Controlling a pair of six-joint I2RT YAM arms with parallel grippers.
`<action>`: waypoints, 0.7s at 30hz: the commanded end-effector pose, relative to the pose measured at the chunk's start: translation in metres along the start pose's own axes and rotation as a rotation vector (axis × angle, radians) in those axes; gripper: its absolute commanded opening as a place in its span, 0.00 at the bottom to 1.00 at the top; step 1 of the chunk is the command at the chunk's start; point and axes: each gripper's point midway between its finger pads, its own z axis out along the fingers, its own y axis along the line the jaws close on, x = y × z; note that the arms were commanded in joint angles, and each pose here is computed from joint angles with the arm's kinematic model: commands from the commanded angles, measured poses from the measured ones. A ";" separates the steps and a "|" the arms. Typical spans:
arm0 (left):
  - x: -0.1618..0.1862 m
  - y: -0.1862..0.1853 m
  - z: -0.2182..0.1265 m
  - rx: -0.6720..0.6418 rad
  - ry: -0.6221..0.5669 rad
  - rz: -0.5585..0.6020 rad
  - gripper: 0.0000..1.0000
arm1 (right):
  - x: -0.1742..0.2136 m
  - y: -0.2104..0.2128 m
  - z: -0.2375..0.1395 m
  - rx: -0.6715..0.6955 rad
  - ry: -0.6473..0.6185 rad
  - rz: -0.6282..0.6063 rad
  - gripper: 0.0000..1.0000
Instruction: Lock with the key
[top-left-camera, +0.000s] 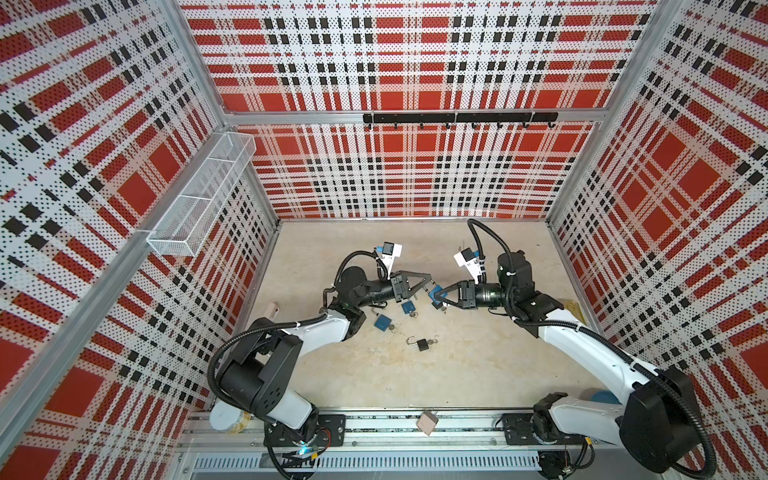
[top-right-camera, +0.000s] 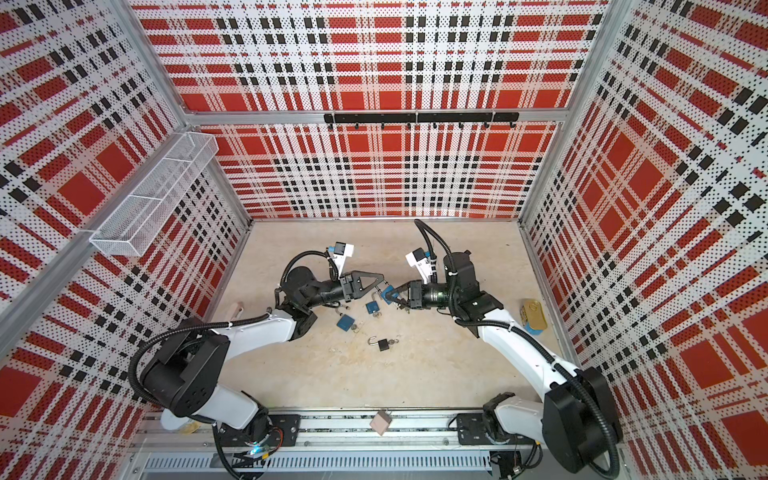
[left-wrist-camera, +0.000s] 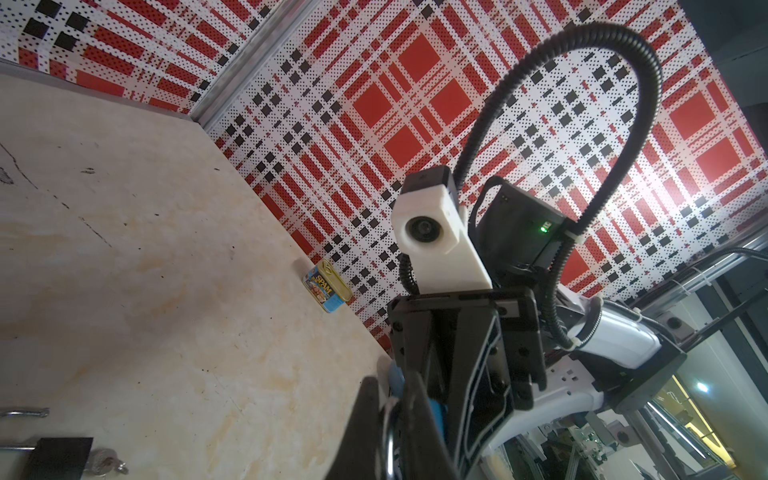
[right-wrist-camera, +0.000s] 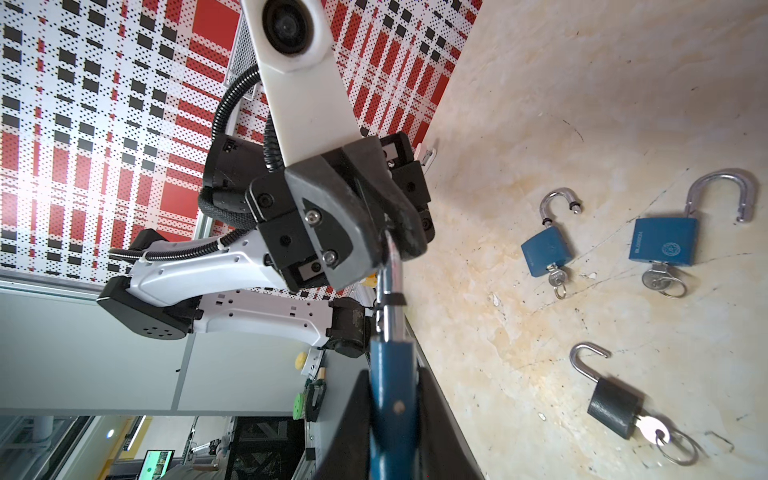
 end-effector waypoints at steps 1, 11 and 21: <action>0.051 0.051 -0.002 -0.178 0.114 -0.102 0.00 | -0.010 0.083 -0.009 -0.264 -0.003 -0.296 0.00; 0.057 0.042 -0.003 -0.182 0.116 -0.092 0.00 | -0.025 0.081 -0.013 -0.256 -0.062 -0.290 0.00; 0.070 0.039 0.001 -0.189 0.131 -0.099 0.00 | -0.030 0.084 -0.012 -0.299 -0.071 -0.280 0.00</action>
